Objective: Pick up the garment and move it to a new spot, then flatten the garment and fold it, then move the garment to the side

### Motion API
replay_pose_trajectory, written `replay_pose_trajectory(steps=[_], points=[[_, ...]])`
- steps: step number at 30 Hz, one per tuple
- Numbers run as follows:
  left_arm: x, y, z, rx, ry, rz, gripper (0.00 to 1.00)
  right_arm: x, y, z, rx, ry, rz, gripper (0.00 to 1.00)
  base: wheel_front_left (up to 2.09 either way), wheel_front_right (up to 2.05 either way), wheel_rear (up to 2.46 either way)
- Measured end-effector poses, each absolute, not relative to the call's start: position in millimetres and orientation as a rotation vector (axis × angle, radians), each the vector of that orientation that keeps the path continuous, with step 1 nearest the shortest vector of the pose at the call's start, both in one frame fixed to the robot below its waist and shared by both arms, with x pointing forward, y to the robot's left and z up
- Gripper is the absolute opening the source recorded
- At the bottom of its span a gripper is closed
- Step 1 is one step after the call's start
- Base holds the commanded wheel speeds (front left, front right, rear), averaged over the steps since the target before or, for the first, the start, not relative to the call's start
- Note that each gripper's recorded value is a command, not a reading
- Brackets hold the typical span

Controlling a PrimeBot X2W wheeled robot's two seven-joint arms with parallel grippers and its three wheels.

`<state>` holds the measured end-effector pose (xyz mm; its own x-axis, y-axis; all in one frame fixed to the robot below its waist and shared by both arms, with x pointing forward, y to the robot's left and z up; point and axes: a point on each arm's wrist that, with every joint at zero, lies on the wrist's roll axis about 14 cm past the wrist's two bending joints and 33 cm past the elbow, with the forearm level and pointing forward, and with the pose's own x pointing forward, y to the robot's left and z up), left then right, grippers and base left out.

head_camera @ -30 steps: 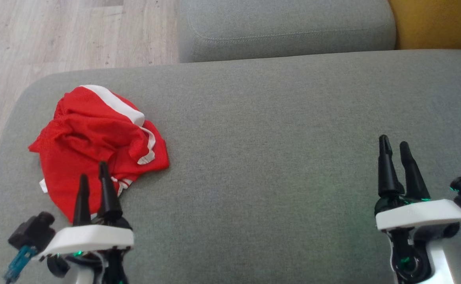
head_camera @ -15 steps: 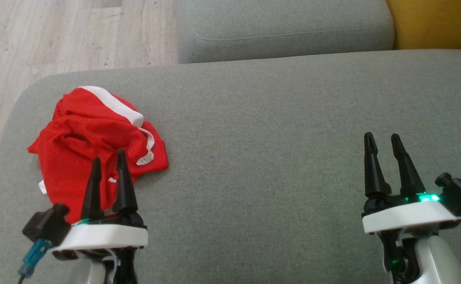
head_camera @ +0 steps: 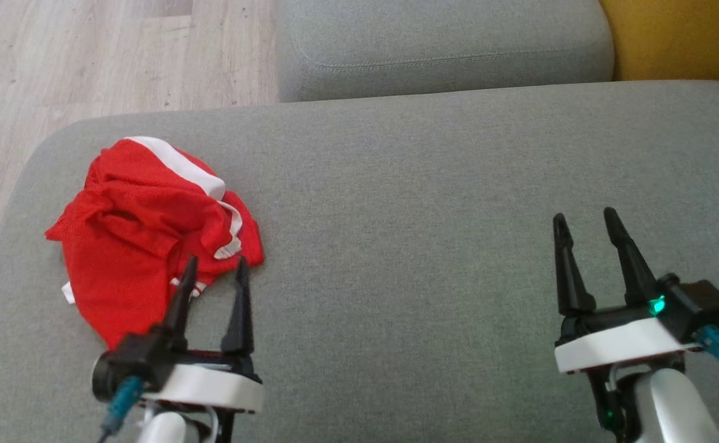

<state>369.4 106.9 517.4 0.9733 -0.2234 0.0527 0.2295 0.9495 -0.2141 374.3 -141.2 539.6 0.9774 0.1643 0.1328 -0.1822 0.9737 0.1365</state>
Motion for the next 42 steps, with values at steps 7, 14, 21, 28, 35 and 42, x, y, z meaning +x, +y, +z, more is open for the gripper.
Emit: replay_pose_trajectory(steps=[7,14,21,28,35,42], points=[[372,94,526,-0.109,-0.074,-0.269,1.00,374,-133,544,0.014,-0.150,0.204,1.00,0.00,0.00,0.00],[374,94,531,-0.150,-0.097,-0.251,1.00,374,-132,550,0.098,-0.177,0.205,1.00,0.00,0.00,0.00],[376,102,536,-0.220,-0.119,-0.240,1.00,372,-139,537,0.237,-0.146,0.174,1.00,0.00,0.00,0.00],[365,98,514,-0.241,-0.068,-0.279,1.00,368,-137,523,0.222,-0.113,0.174,1.00,0.00,0.00,0.00],[361,94,504,-0.255,-0.041,-0.295,1.00,365,-132,517,0.188,-0.100,0.191,1.00,0.00,0.00,0.00],[361,95,505,-0.259,-0.044,-0.295,1.00,365,-131,516,0.192,-0.097,0.193,1.00,0.00,0.00,0.00]])
